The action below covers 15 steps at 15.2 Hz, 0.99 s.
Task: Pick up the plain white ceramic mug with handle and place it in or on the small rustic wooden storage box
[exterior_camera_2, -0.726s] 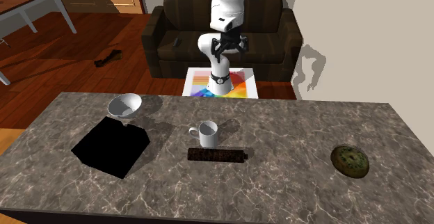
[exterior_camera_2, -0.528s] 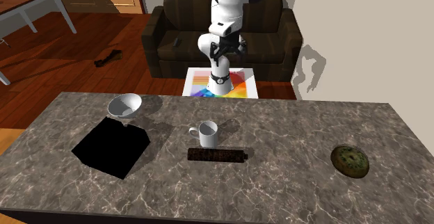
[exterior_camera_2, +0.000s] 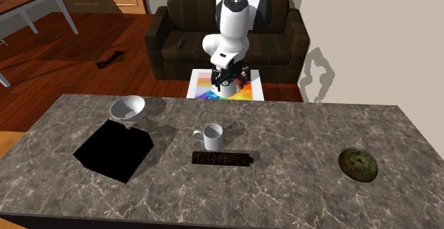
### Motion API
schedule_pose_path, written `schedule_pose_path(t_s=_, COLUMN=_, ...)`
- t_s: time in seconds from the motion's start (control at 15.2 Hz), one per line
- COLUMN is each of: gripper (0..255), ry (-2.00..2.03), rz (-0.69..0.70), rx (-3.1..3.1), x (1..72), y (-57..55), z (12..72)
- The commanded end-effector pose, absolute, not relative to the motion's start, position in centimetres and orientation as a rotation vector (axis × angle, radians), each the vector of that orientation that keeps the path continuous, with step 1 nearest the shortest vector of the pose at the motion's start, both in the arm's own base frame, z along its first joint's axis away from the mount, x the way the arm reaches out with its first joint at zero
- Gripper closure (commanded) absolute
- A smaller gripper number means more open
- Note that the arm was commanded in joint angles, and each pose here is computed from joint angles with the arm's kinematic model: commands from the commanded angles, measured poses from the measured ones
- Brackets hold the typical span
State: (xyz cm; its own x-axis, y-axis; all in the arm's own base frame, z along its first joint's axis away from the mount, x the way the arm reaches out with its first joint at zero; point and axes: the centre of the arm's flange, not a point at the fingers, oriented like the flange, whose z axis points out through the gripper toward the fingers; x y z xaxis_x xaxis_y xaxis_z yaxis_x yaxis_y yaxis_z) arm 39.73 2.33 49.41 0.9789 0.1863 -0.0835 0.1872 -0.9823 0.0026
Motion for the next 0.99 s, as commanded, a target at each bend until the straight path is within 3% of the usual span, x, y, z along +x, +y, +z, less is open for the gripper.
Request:
schedule_pose_path(t_s=0.0, gripper=0, ry=0.303, rz=-0.15, rx=3.107, x=42.2, y=1.7, z=47.6)
schedule_pose_path(t_s=0.66, gripper=0, ry=0.344, rz=-0.253, rx=3.069, x=52.9, y=0.0, z=38.9)
schedule_pose_path(t_s=0.92, gripper=0, ry=0.345, rz=-0.256, rx=3.068, x=53.0, y=-0.2, z=37.1)
